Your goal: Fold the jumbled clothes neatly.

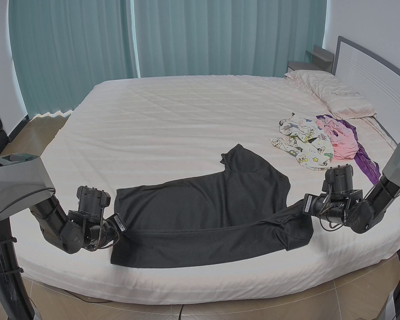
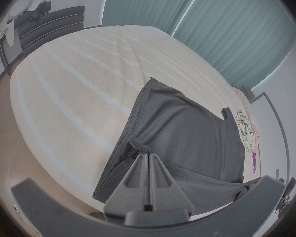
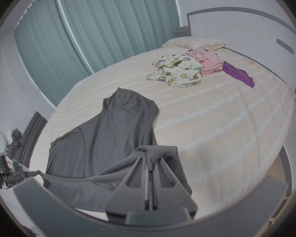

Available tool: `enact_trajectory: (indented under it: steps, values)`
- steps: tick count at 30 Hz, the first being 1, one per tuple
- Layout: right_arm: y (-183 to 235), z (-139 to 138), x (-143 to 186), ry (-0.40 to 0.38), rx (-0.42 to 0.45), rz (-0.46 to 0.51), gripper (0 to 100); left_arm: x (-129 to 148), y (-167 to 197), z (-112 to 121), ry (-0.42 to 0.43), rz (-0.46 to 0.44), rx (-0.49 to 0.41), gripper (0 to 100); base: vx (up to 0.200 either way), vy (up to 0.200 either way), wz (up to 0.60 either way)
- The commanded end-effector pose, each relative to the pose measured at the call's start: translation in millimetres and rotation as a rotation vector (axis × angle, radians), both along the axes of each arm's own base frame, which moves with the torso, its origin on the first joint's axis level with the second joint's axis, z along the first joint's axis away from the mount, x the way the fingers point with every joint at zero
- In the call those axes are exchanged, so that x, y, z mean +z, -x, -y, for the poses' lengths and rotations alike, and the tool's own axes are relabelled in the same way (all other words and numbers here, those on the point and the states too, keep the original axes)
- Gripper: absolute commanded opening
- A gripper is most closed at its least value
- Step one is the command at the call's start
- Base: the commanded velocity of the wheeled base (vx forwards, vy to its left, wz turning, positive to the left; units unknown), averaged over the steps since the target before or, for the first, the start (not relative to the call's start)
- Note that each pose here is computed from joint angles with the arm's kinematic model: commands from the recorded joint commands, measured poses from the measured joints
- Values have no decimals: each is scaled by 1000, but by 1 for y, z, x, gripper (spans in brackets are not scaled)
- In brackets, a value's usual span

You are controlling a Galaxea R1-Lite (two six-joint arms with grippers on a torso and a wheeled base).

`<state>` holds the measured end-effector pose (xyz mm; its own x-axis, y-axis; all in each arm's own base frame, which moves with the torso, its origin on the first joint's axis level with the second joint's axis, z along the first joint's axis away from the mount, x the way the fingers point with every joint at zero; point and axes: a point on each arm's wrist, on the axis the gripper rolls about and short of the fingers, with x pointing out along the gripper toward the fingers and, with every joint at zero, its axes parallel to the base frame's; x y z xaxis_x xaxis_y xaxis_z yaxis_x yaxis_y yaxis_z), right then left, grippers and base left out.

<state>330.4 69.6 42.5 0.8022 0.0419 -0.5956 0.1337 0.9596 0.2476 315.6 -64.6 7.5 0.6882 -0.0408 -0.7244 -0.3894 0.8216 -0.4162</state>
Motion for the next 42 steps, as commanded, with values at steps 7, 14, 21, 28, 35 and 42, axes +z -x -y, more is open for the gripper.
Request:
enact_trajectory:
  steps: [7, 14, 21, 28, 35, 42]
  values:
    - [-17, -4, -21, 2, 1, -24, 0, -22, -16, -3, -7, -30, 19, 0, 0, 0, 0]
    - [-27, -6, -30, -4, -5, -27, 0, -24, -26, -3, -12, -50, 27, 0, 0, 0, 0]
    - [-34, -8, -36, -14, -7, -30, 100, -24, -26, -4, -12, -63, 29, 100, 0, 0, 0]
    - [-34, -2, -31, -113, -68, -28, 100, -20, -18, -8, -7, -73, 38, 100, 0, 0, 0]
    - [-27, 2, -20, -304, -227, -61, 100, 7, 21, -16, 110, -81, 33, 100, 0, 0, 0]
    - [-24, 3, -32, -386, -307, -149, 100, 13, 35, -15, 278, -116, 53, 100, 0, 0, 0]
